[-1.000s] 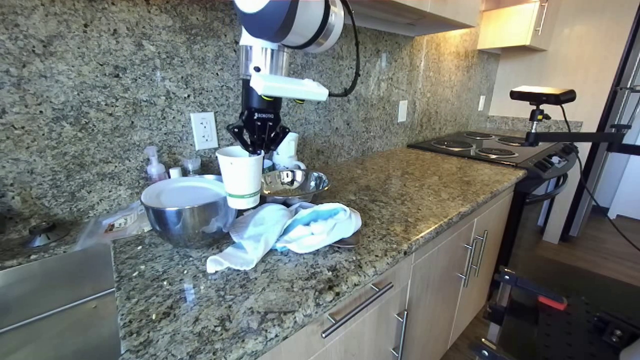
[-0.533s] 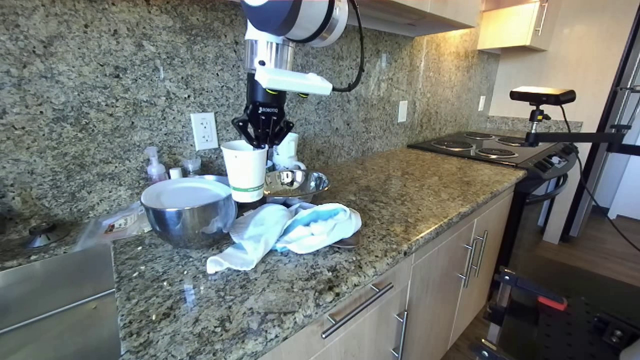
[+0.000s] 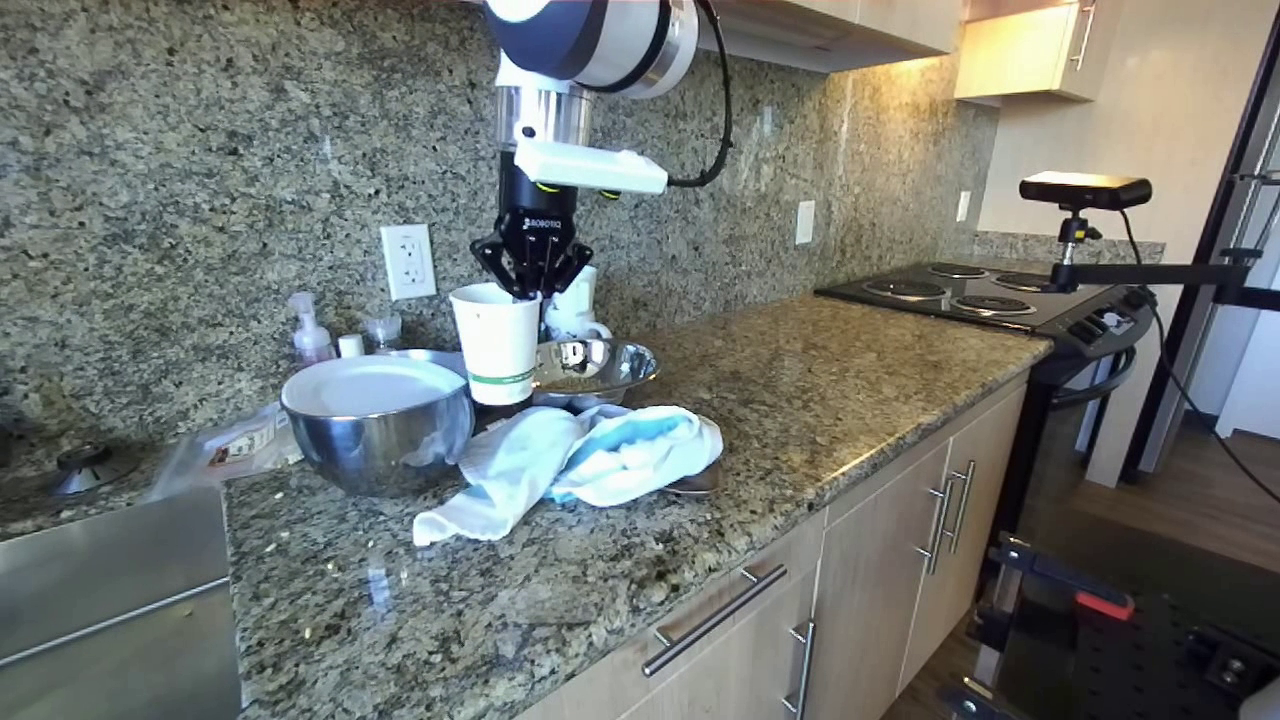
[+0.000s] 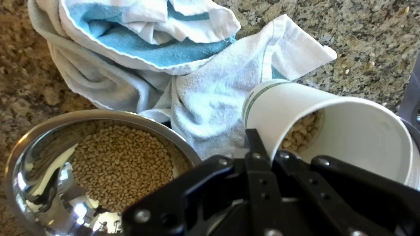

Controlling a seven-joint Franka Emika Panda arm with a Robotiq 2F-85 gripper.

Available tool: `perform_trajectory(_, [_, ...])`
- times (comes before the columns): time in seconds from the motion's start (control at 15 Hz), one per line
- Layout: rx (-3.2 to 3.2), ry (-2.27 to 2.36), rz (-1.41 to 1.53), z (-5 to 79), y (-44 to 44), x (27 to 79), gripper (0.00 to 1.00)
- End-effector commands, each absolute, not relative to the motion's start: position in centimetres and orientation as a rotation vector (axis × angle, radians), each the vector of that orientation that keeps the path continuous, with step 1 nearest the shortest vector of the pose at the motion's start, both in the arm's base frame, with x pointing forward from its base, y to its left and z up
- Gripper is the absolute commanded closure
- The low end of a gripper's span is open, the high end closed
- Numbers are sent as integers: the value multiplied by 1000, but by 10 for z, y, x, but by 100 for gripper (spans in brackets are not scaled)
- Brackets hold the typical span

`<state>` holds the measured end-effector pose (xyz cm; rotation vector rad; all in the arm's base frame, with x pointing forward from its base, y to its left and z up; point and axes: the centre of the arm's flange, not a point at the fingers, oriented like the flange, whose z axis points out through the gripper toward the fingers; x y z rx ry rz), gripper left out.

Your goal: Pour the contents of the cup into the silver bowl

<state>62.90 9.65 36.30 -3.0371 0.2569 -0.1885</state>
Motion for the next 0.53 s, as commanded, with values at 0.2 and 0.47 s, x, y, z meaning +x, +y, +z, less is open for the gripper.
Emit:
perform_trajectory(0.2, [-3003,514,-231,371,38,649,100])
perform_trajectory(0.47, [-2980,648,-242,368,8,664,100])
